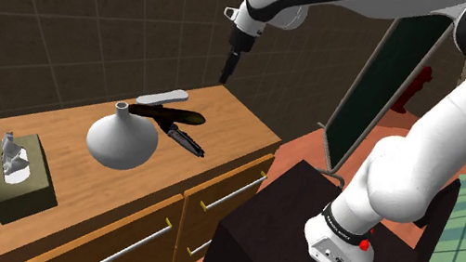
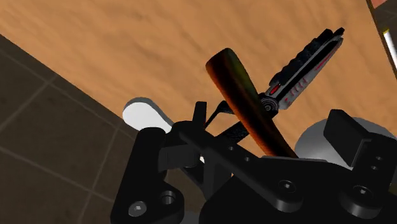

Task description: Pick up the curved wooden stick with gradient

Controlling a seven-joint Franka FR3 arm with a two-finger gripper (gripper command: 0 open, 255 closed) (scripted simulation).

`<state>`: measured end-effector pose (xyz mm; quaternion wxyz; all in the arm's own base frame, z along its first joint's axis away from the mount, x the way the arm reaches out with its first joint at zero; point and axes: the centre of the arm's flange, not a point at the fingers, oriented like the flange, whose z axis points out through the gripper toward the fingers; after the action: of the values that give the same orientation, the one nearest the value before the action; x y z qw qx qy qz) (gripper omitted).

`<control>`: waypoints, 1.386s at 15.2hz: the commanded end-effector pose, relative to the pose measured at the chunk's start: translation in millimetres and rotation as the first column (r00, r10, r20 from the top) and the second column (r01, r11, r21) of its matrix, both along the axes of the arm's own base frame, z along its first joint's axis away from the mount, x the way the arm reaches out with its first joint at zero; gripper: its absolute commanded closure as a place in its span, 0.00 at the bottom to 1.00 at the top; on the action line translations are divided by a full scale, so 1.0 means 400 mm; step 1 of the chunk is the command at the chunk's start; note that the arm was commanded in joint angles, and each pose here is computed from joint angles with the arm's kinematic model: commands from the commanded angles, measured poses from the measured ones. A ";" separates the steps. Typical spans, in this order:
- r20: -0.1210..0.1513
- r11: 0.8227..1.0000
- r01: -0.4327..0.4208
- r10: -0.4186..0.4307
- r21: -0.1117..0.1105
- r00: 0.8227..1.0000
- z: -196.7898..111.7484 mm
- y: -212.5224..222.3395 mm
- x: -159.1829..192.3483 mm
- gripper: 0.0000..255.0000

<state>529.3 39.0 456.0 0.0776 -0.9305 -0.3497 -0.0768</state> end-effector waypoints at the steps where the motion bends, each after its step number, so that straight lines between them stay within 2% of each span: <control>1: 0.005 0.996 -0.084 0.084 0.016 0.996 -0.047 0.031 0.041 0.00; 4: 0.012 0.979 -0.202 0.202 0.038 0.979 -0.105 0.086 0.098 0.00; 7: 0.021 0.947 -0.317 0.317 0.059 0.948 -0.162 0.149 0.148 0.00; 10: 0.032 0.900 -0.428 0.427 0.079 0.904 -0.217 0.218 0.191 0.00; 14: 0.051 0.818 -0.565 0.563 0.103 0.825 -0.287 0.320 0.234 0.00; 15: 0.054 0.806 -0.582 0.580 0.106 0.813 -0.296 0.334 0.238 0.00; 21: 0.054 0.806 -0.582 0.580 0.106 0.813 -0.375 0.334 0.238 0.00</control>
<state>624.3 172.2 311.9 0.1488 -0.7722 -0.6128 -0.0783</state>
